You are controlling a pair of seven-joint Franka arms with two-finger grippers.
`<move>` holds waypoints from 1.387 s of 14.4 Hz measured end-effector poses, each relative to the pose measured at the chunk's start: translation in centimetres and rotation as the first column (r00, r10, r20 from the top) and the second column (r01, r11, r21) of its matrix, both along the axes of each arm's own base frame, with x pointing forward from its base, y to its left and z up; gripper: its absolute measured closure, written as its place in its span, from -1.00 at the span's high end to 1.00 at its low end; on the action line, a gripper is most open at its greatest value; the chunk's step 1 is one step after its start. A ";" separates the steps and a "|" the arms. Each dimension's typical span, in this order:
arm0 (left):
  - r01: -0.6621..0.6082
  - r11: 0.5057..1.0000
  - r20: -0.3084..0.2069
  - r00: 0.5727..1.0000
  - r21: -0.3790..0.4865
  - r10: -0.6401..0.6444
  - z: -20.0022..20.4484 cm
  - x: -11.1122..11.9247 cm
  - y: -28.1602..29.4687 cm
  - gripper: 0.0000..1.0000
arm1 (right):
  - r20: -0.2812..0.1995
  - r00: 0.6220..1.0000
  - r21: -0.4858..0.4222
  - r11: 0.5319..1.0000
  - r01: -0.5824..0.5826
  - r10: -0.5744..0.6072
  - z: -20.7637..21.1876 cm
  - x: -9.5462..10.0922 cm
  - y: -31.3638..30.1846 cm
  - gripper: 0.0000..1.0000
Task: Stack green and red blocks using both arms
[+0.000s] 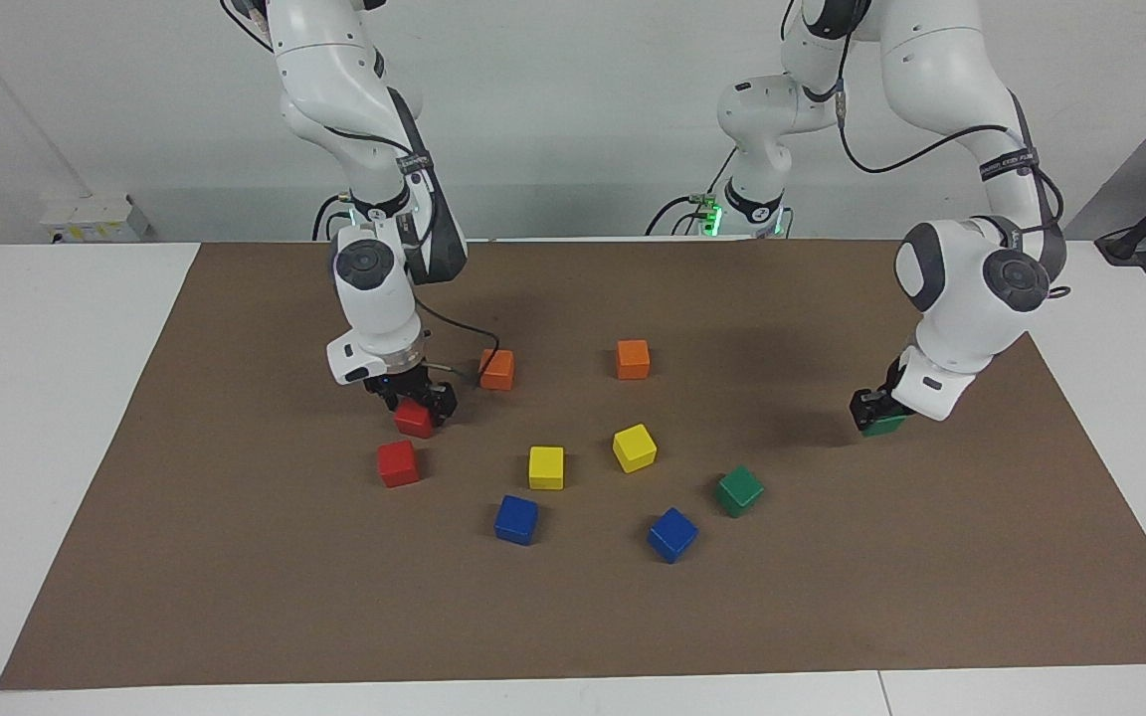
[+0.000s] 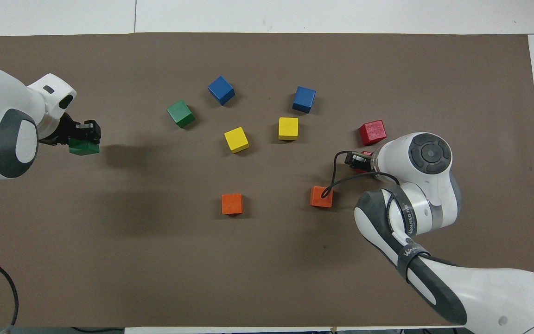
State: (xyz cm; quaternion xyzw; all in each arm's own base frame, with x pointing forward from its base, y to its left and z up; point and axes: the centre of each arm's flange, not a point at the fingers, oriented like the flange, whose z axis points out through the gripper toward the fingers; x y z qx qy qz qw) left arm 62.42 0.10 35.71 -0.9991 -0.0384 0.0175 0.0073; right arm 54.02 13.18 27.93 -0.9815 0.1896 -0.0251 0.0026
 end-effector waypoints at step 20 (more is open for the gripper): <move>-0.412 0.909 0.026 0.910 -0.066 0.415 0.1 5.3 -19.1 1.00 | 0.034 0.948 -0.058 0.947 -0.315 0.317 2.4 2.7 -18.9 0.10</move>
